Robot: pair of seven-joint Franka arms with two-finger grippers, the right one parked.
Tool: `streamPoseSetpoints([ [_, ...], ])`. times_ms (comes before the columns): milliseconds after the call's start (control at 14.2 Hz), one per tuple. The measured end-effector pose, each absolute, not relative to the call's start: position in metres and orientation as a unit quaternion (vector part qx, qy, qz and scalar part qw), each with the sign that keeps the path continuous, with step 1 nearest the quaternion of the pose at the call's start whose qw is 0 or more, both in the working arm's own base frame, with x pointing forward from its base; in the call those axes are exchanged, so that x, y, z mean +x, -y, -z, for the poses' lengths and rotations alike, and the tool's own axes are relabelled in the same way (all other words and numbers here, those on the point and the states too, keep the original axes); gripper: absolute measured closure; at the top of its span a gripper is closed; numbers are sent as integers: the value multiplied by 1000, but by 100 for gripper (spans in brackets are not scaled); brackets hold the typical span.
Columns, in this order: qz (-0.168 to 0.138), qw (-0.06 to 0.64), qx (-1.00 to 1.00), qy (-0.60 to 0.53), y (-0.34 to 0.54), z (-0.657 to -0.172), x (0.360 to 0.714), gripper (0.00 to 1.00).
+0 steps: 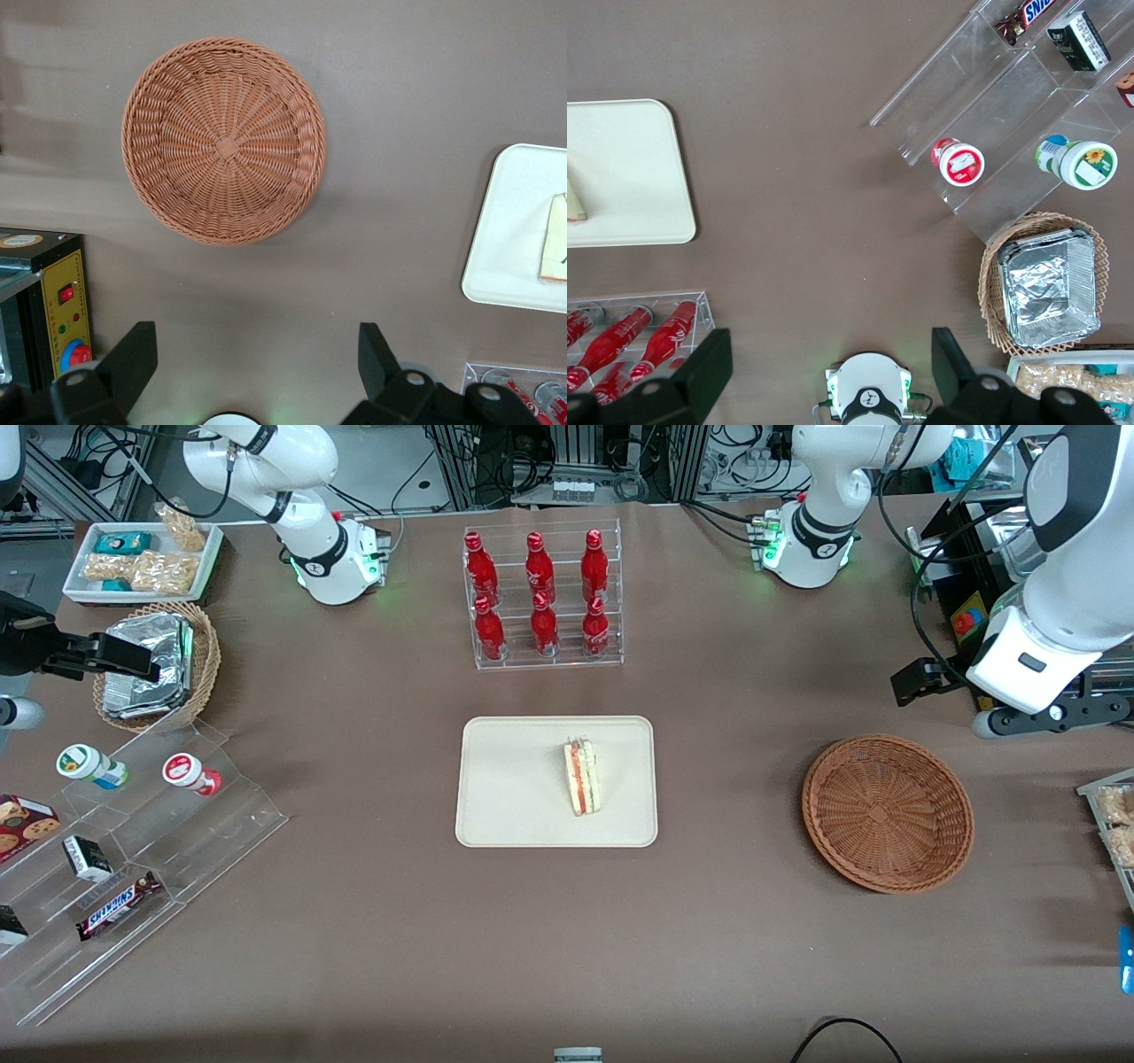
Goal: Place sandwich from basket to tray
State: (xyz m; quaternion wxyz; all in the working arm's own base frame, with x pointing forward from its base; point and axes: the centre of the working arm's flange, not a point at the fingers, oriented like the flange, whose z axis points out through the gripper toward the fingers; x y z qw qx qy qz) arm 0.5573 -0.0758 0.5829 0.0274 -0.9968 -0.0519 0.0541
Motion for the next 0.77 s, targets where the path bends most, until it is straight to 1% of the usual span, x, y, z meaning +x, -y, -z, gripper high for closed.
streamPoseSetpoints([
  [775, -56, 28, -997, 54, 74, -581, 558, 0],
])
